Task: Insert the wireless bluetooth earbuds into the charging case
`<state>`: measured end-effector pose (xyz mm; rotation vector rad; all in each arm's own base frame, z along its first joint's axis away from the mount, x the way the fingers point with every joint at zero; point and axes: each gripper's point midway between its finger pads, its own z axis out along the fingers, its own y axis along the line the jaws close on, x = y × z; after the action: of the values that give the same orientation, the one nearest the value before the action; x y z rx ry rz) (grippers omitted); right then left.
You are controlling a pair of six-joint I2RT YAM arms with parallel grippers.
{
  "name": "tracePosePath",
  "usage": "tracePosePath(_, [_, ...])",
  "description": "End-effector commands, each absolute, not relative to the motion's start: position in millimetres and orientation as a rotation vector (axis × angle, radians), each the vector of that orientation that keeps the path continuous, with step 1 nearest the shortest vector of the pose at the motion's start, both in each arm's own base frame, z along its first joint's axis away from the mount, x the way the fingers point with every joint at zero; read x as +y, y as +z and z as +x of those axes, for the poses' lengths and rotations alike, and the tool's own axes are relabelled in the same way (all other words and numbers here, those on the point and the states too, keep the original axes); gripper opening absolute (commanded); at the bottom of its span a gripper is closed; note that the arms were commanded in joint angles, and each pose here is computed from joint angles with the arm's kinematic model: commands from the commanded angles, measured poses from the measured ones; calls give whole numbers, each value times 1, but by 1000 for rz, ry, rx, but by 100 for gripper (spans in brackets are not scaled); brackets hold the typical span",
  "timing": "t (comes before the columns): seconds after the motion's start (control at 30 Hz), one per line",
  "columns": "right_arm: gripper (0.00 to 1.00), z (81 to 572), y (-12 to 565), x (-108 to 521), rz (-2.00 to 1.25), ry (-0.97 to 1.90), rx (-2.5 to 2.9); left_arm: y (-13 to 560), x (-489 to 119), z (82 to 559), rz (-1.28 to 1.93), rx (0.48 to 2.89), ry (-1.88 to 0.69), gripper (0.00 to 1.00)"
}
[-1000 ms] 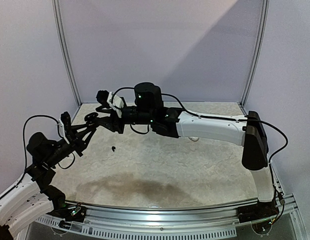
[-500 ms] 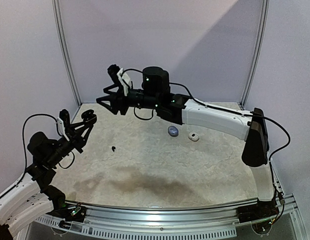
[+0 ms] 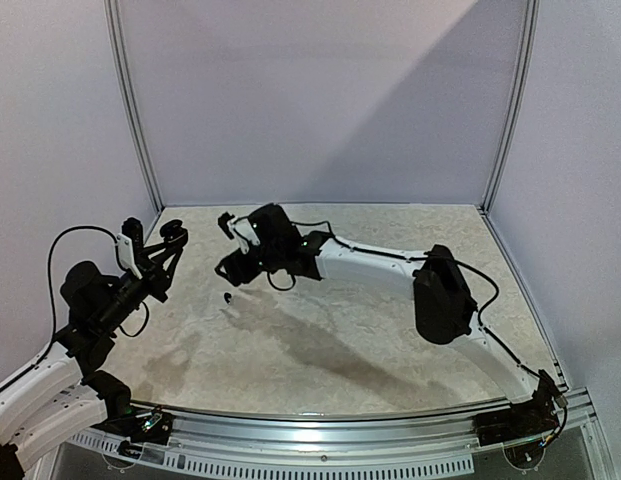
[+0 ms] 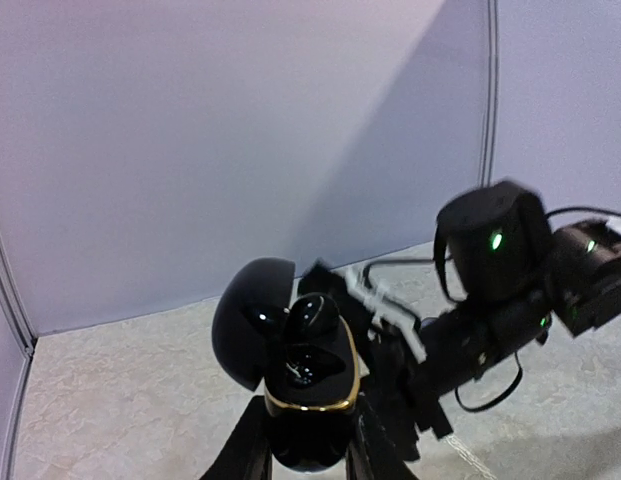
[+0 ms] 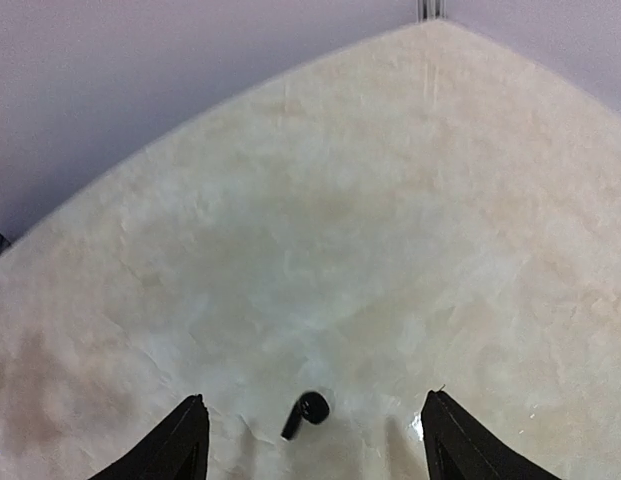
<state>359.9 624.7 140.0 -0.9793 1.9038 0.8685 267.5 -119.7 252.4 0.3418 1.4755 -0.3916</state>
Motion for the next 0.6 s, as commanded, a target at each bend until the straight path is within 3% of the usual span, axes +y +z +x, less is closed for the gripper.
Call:
tracePosePath(0.0, [75,358,101,630,-1024,848,1924,256,-114,269,345,1455,-351,0])
tracePosePath(0.13, [79,362,80,633,-1072,794,1900,257,-115,268,360,1445,-354,0])
tracePosePath(0.57, [74,363,70,645,-1035,799,1910,258,-120,266,383,1427,-376,0])
